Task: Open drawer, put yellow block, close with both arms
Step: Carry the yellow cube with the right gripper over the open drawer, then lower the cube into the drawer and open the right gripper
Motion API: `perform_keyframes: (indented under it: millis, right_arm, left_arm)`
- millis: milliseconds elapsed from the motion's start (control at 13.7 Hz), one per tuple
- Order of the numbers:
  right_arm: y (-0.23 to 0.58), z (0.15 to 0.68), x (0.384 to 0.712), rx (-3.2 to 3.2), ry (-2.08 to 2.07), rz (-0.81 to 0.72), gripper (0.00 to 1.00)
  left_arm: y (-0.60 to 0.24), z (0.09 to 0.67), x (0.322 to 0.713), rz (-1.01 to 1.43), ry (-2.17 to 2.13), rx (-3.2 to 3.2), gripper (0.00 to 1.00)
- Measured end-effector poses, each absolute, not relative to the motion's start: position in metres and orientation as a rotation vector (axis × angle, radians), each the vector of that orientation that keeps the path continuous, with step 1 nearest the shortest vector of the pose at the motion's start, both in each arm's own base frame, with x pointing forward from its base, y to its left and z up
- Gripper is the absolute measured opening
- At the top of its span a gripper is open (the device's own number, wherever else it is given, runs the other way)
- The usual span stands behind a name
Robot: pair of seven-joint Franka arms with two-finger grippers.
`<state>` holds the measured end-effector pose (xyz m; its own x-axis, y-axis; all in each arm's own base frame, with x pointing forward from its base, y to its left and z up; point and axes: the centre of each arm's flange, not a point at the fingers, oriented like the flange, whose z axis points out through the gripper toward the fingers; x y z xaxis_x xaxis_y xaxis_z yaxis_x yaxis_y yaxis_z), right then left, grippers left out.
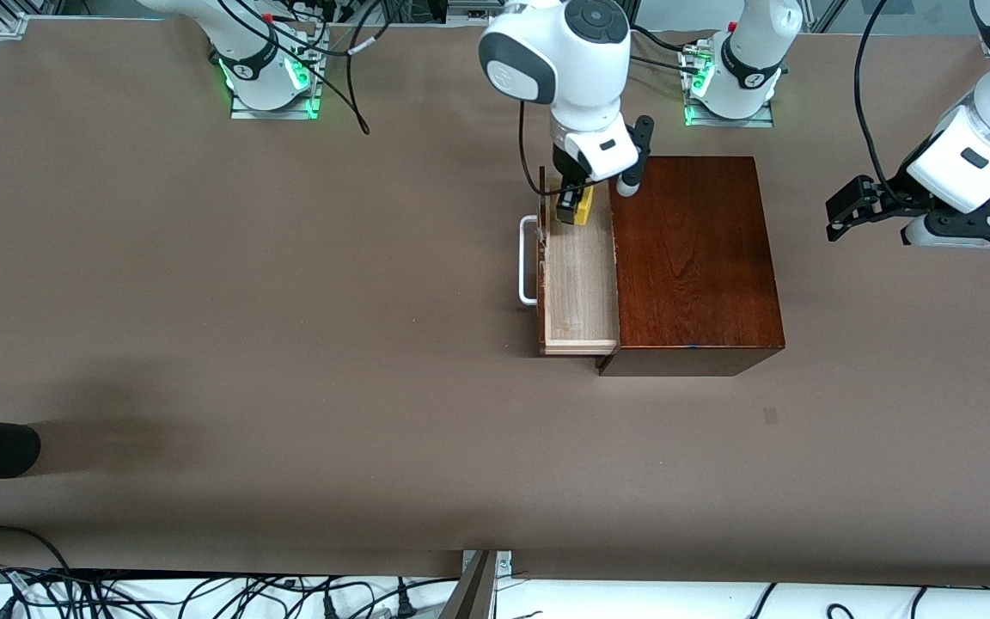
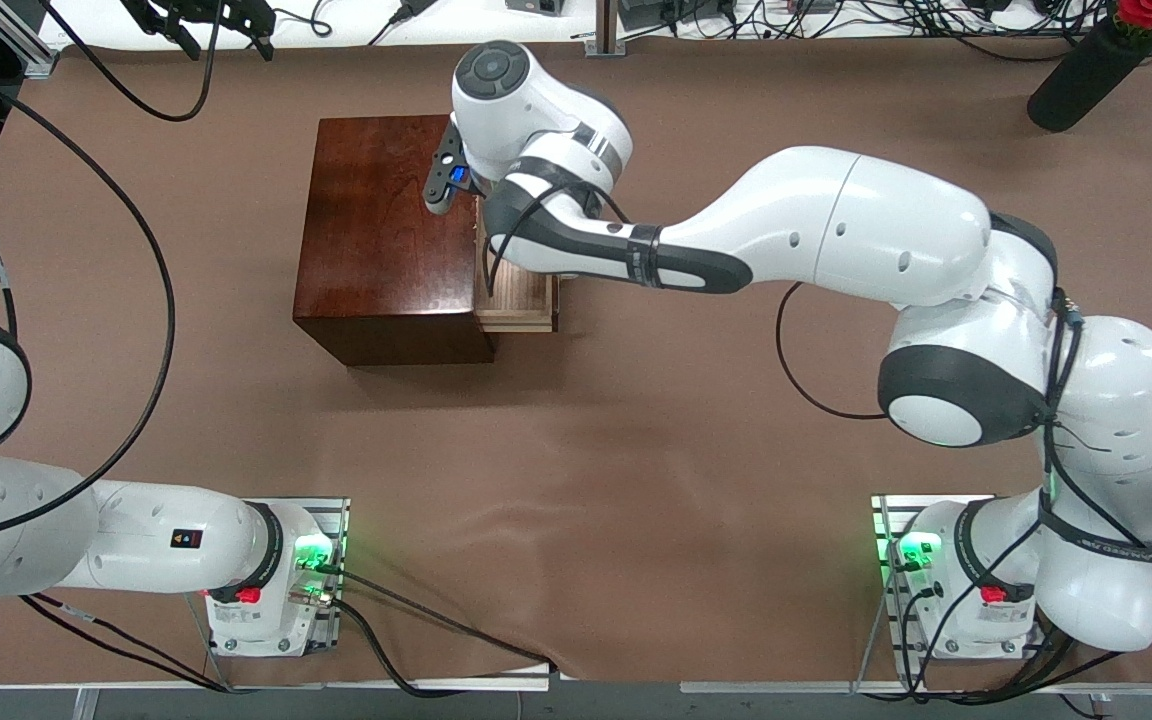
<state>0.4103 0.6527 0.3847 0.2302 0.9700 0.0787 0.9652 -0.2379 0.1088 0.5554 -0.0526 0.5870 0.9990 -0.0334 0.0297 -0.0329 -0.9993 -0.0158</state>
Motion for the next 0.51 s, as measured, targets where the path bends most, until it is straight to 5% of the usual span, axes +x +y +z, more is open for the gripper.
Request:
perform_keyframes:
  millis: [512]
  right_arm:
    - [0.654,0.336,0.424,2.239,2.114,0.184,0.56]
  left_arm:
    - [-0.053,0.587,0.555,-0.043,0.052,-3.125,1.00]
